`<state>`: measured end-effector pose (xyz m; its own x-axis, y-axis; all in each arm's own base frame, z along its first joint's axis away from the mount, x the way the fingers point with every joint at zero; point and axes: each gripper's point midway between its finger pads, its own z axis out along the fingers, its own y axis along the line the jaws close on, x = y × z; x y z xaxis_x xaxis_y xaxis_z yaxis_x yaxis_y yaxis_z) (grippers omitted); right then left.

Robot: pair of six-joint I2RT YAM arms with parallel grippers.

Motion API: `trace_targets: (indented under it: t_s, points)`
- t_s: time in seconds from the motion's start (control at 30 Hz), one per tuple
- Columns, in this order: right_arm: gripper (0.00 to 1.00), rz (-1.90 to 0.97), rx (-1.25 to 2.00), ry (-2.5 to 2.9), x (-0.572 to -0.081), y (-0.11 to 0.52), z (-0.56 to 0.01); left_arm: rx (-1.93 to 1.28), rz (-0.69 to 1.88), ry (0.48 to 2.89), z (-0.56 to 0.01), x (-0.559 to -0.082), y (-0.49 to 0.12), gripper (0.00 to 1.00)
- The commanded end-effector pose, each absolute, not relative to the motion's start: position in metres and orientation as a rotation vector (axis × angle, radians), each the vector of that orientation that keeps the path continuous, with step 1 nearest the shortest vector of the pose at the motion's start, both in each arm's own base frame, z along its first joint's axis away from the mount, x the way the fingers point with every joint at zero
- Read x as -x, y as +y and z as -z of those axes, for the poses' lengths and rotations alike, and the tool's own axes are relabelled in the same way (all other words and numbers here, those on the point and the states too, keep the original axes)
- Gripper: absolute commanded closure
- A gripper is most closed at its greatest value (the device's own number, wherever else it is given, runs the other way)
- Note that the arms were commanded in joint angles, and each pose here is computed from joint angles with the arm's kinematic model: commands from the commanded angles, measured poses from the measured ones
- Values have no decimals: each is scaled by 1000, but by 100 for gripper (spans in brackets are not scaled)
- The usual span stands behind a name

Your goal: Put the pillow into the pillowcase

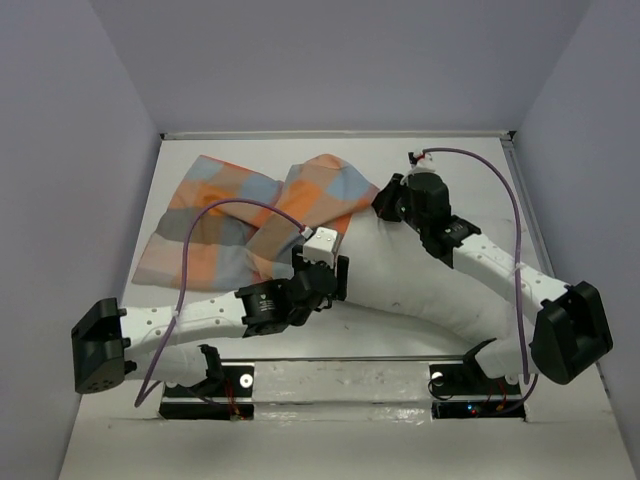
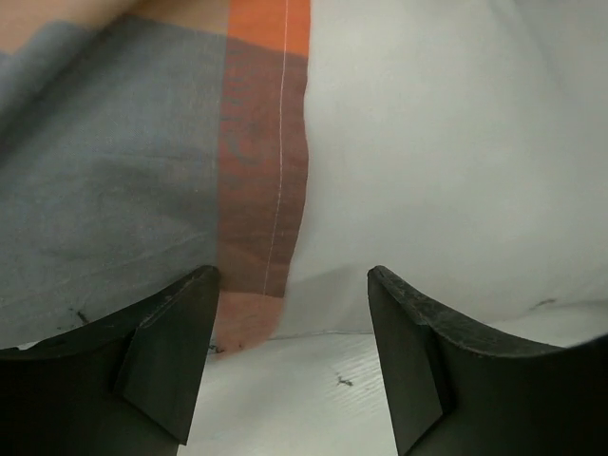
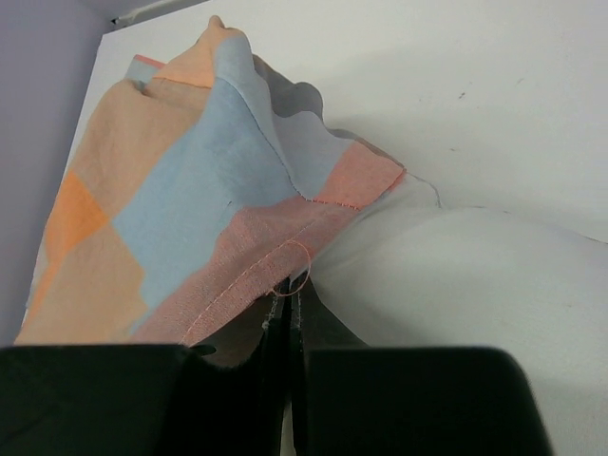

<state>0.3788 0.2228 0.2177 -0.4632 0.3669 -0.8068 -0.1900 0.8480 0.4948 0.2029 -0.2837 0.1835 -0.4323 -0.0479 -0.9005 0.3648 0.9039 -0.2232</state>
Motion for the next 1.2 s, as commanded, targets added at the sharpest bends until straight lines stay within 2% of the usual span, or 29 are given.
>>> trace_targets:
  t_s: [0.0,0.03,0.07,0.13,0.17,0.23,0.3,0.37,0.4,0.43,0.5,0.63,0.73,0.87,0.93,0.97,1.0,1.03,1.1,1.13,1.17]
  points:
    - [93,-604,-118,1881,-380,210,-253,-169,358,1883,-204,-222,-278,25]
    - [92,-604,-115,1882,-379,209,-253,-171,347,1879,-205,-224,-279,26]
    - [93,-611,-107,1879,-376,209,-255,-170,300,1873,-202,-228,-278,34]
    - [92,-612,-105,1884,-375,210,-253,-163,265,1869,-200,-231,-276,38]
    - [92,-614,-104,1887,-374,209,-251,-154,254,1867,-202,-232,-275,46]
    - [92,-611,-96,1899,-373,209,-248,-144,250,1863,-204,-233,-274,55]
    - [87,-597,-95,1903,-372,207,-246,-134,253,1859,-206,-233,-272,69]
    - [68,-580,-49,1944,-365,207,-238,-123,275,1853,-211,-231,-270,80]
    - [50,-602,-10,1942,-361,210,-244,-114,284,1849,-212,-231,-268,90]
    - [41,-586,35,1961,-356,209,-241,-114,287,1849,-212,-230,-267,99]
    - [21,-593,88,1963,-347,209,-245,-116,295,1846,-215,-229,-266,100]
    - [13,-638,282,1993,-307,227,-236,-118,362,1838,-226,-225,-269,100]
    - [8,-617,452,2037,-268,248,-206,-106,470,1804,-246,-221,-274,100]
    - [6,-467,452,2170,-264,241,-155,-99,585,1769,-268,-215,-278,100]
    - [10,-452,429,2215,-264,241,-139,-111,634,1761,-275,-211,-281,100]
    - [24,-457,429,2229,-263,246,-131,-124,672,1756,-280,-209,-286,100]
    - [24,-467,412,2228,-265,248,-129,-119,679,1751,-282,-209,-287,100]
    - [53,-542,409,2205,-266,261,-134,-136,713,1750,-284,-206,-291,100]
    - [88,-654,401,2173,-267,280,-143,-140,774,1732,-294,-203,-300,100]
    - [100,-791,414,2150,-259,297,-152,-173,820,1732,-296,-198,-308,100]
    - [100,-911,411,2035,-264,315,-180,-169,871,1715,-305,-195,-315,100]
